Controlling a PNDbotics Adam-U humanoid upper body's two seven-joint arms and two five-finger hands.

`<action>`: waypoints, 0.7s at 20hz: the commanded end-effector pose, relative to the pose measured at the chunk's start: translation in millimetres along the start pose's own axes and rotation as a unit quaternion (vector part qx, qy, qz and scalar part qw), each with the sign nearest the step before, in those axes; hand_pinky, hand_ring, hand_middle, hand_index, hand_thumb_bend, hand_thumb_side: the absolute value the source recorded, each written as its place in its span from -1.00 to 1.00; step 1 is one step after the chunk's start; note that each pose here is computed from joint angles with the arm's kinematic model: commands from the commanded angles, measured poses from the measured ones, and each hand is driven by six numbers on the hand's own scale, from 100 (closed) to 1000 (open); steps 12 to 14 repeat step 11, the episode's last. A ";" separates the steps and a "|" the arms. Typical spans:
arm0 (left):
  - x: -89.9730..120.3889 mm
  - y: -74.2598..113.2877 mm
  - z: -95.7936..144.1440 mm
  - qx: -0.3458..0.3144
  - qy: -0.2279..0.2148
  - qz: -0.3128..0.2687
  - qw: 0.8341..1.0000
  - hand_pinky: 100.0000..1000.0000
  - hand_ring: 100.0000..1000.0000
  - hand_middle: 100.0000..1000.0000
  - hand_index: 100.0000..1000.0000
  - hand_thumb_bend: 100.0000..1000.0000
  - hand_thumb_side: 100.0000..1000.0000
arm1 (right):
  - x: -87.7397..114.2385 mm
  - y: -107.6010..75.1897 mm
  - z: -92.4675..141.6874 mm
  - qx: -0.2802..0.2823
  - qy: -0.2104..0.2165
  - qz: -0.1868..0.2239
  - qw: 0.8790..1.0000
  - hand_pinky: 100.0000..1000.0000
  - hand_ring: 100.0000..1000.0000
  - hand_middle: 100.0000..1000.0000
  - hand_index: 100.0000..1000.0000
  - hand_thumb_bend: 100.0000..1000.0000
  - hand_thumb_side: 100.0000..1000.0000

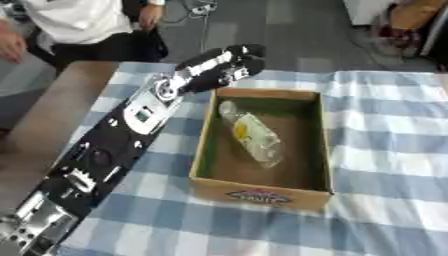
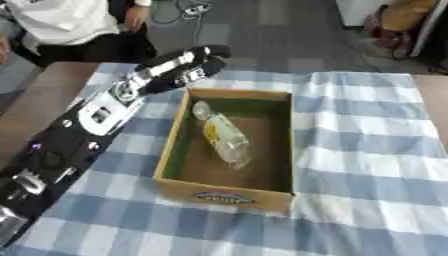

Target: Pick up objects on the table and place them in the box.

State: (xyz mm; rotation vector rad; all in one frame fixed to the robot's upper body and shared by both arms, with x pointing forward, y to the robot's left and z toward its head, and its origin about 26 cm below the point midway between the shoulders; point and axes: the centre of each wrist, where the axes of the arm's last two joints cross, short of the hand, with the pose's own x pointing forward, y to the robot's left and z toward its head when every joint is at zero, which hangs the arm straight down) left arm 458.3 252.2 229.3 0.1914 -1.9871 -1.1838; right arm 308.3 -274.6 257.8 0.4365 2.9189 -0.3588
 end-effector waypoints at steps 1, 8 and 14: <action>16.8 20.9 -1.1 0.027 -0.027 -0.016 0.999 0.77 0.77 0.85 1.00 0.36 0.84 | 1.6 -2.4 -7.6 -0.015 -0.027 -0.006 1.000 -0.87 -0.55 -0.68 -0.40 -1.00 0.78; 52.3 40.8 9.8 0.091 -0.085 -0.010 0.992 0.72 0.71 0.81 0.99 0.14 0.73 | 1.7 -3.7 -6.3 -0.010 -0.024 -0.003 1.000 -0.87 -0.55 -0.68 -0.40 -1.00 0.78; 66.8 44.5 20.8 0.124 -0.102 -0.006 0.987 0.69 0.68 0.78 0.97 0.03 0.64 | 1.8 -5.1 -5.2 -0.007 -0.023 0.000 1.000 -0.87 -0.56 -0.68 -0.40 -1.00 0.78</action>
